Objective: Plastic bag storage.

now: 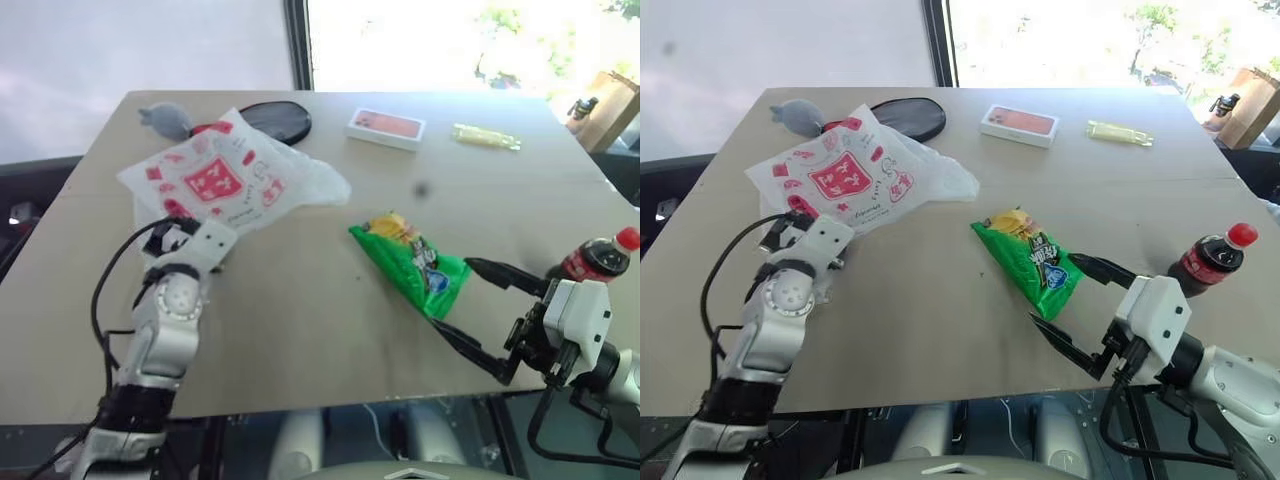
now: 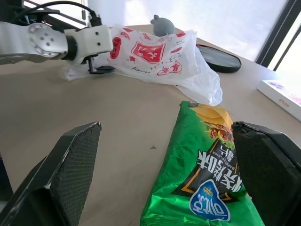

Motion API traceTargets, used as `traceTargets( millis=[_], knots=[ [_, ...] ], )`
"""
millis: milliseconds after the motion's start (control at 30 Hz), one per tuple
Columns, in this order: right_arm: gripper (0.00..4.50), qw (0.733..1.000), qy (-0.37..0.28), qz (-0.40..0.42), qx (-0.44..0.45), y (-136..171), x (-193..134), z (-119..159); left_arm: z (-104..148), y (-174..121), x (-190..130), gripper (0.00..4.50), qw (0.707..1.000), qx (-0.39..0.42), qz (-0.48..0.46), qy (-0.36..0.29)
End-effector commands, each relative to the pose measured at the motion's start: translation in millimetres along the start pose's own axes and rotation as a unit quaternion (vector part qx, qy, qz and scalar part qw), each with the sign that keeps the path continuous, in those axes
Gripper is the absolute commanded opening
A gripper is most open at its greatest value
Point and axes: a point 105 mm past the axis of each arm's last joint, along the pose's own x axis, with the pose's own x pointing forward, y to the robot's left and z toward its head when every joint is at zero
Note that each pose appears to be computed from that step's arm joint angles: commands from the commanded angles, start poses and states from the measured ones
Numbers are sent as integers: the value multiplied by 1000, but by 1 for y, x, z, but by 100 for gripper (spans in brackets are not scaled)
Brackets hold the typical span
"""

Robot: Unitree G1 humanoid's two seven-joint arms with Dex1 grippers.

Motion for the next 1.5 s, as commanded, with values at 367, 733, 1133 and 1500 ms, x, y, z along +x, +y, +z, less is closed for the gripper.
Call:
traceTargets(
  millis=[367,733,1133,1500],
  knots=[
    [450,1000,-21,1,-9,6,6,5,29,-23,47,351,999,23,-10,-47],
    [450,996,61,-52,-46,-8,17,-28,116,56,37,5,956,-250,-125,-90],
    [450,980,132,-51,-140,-25,57,-50,179,81,26,5,919,-337,-183,-92],
    [450,993,113,-10,-24,-30,71,-29,203,46,28,5,931,-297,-193,-92]
  ],
)
